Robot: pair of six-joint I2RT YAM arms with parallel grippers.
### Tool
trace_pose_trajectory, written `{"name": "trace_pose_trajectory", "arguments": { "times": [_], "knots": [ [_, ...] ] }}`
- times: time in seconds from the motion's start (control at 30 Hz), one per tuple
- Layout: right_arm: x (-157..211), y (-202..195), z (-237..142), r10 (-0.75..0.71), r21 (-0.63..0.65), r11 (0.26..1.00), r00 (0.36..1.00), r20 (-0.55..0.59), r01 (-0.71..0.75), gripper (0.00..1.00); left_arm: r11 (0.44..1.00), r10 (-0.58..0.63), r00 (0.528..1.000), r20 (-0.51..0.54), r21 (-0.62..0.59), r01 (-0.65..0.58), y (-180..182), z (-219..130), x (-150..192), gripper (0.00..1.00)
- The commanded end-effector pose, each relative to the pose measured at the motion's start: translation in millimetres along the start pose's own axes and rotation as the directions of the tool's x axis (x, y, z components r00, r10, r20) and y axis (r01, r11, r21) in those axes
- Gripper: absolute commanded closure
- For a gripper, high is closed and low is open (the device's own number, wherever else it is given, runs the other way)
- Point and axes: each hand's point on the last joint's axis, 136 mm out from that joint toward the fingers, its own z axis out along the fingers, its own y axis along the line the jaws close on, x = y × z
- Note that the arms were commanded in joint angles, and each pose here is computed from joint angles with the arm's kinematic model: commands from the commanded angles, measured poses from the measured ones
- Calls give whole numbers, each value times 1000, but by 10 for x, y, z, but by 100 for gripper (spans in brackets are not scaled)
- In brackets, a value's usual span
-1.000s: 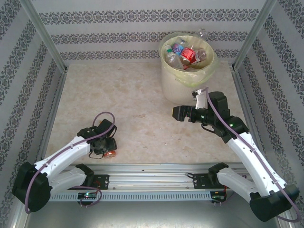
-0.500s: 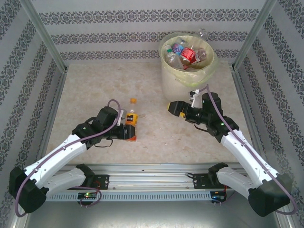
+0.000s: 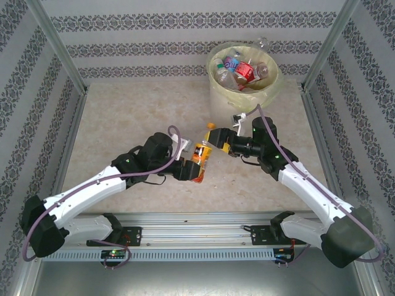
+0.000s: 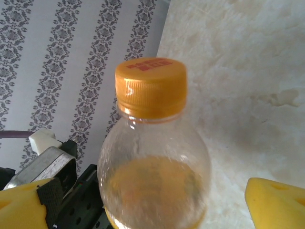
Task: Put the plastic bottles in the bin
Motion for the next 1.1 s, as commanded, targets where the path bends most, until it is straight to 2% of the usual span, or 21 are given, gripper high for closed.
{"name": "trace_pose_trajectory", "arguments": {
  "times": [0.0, 0.07, 0.33, 0.47, 0.57, 0.83, 1.07],
  "knots": [
    [15, 119, 41, -19, -47, 999, 1000, -17, 18, 2, 993, 89, 993, 72, 69, -94, -287, -11, -234, 44],
    [20, 105, 53, -16, -42, 999, 1000, -18, 15, 3, 992, 101, 992, 74, 72, -106, -324, 8, -252, 44],
    [0, 111, -9, -38, -12, 999, 999, 6, 38, 36, 991, 109, 991, 73, 73, -115, -371, 49, -284, 40],
    [-48, 177, -93, -52, -14, 999, 998, 28, 53, 46, 991, 110, 988, 107, 58, -117, -363, 22, -340, 23],
    [-122, 241, -206, -67, -11, 998, 996, 59, 67, 48, 990, 124, 981, 151, 47, -133, -376, -32, -411, 1],
    [-537, 403, -620, -41, -15, 999, 982, 186, 45, 50, 971, 215, 923, 320, 31, -237, -459, -324, -557, 0],
    [-1102, 605, -1094, -72, 51, 997, 935, 347, 58, 50, 960, 270, 894, 359, -30, -277, -354, -486, -462, 0]
  ]
}}
